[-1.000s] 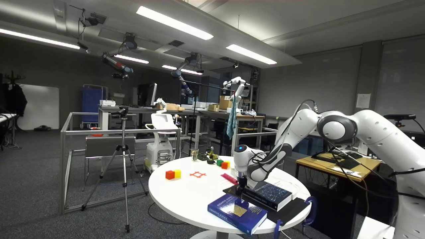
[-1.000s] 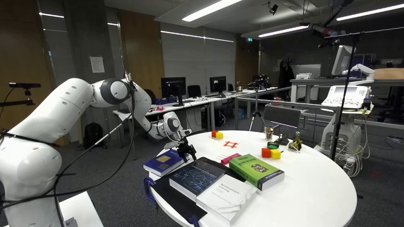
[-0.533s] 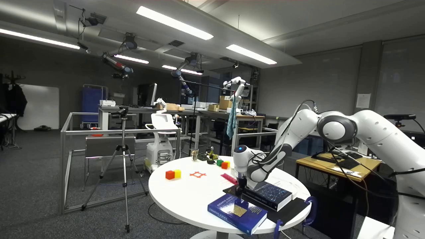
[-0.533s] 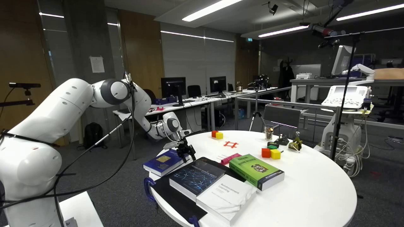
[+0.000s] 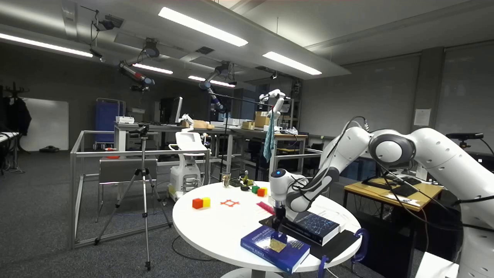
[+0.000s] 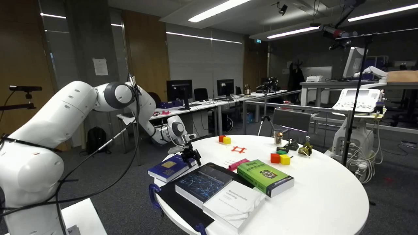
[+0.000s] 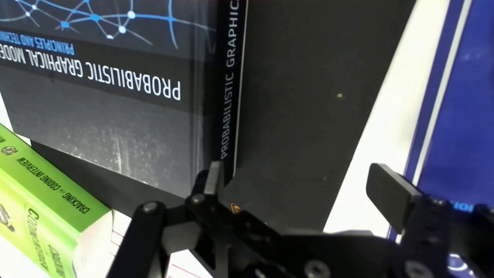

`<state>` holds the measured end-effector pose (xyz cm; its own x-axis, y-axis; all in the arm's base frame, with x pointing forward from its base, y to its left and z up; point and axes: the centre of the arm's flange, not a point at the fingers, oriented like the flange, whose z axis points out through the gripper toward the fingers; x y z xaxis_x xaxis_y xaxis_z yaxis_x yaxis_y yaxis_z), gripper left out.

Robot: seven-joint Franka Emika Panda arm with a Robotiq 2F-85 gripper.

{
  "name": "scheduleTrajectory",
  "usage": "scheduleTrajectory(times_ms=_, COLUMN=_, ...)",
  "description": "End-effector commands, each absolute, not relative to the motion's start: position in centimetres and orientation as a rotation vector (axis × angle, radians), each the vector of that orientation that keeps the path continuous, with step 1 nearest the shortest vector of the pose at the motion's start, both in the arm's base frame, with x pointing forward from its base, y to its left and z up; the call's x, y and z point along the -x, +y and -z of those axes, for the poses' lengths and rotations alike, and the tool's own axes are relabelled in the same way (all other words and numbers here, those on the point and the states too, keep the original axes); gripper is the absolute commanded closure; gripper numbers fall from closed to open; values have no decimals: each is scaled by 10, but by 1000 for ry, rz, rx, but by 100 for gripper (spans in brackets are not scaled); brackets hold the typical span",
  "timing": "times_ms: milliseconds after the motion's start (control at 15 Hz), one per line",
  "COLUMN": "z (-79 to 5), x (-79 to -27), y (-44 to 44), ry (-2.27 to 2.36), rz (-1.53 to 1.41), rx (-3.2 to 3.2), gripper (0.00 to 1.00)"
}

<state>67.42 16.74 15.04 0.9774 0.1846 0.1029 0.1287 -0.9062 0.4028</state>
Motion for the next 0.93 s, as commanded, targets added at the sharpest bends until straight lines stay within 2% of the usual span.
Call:
scheduleTrajectory(times_ms=0, z=-160, x=-685, y=181, ry=244, rz=-186, rx=-2723, gripper=0)
scheduleTrajectory(times_ms=867, z=-161, x=-680, y=212, ry=283, rz=-191, rx=-2757, gripper=0)
